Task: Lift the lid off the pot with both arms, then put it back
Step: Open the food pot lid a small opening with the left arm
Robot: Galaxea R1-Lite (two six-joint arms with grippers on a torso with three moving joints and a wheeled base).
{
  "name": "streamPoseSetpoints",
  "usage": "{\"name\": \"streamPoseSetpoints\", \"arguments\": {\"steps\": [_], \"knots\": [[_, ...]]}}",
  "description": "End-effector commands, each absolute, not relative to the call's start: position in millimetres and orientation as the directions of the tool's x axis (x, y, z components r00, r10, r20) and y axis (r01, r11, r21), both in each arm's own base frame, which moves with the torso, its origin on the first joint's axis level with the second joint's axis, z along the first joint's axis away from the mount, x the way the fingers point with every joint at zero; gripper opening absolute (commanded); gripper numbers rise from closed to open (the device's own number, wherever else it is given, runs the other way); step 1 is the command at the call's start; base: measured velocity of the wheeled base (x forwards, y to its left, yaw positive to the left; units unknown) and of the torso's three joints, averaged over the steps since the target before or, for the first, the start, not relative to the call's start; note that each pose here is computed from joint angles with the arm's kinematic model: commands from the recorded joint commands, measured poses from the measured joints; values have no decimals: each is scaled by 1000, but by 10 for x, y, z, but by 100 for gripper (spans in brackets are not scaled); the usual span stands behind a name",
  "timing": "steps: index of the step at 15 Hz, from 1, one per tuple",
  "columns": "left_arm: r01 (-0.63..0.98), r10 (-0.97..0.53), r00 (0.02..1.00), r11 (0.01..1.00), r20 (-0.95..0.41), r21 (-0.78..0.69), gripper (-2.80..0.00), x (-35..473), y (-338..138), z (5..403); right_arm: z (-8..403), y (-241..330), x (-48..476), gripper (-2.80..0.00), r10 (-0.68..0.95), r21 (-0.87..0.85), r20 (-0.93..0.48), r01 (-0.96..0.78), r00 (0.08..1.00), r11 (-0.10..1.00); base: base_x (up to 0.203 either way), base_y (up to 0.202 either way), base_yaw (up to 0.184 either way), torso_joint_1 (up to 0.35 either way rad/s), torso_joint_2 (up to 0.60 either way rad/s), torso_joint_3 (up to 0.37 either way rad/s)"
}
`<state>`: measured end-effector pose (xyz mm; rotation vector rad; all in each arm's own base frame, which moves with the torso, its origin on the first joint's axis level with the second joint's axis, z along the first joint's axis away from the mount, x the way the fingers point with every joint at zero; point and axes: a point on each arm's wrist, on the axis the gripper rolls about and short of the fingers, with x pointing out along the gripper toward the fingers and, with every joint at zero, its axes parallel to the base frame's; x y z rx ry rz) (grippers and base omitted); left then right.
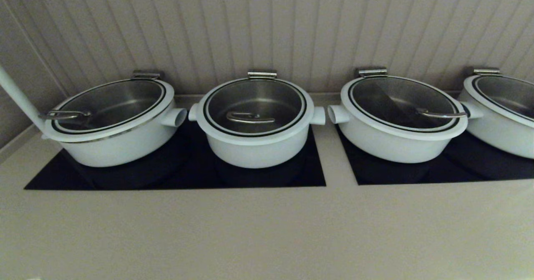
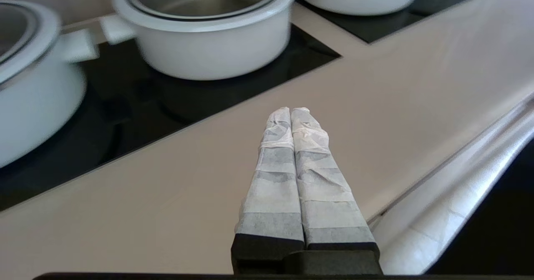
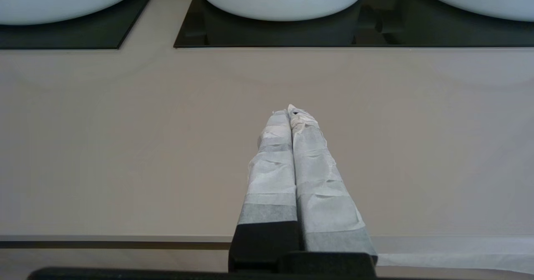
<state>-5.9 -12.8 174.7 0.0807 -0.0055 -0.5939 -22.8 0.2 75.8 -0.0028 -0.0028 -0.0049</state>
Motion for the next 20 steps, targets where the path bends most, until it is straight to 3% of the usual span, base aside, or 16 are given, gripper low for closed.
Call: {"name": "streamPoseSetpoints", "arguments": {"steps": [1,11,20], "knots": [[571,-568,821,819,-64,62,-280,47,-129,1759,758,2,-227,-280,-5,-3,2,5,1000,1000,0,0,0,0,0,0],[687,-677,723,725,-134,48,-280,409,-185,2034,758,3,-227,-280,-3,-5,2,3,1000,1000,0,0,0,0,0,0],[693,-680,716,720,-159,43,-280,1087,-286,2070,758,3,-227,-280,-3,-5,2,3,1000,1000,0,0,0,0,0,0]]}}
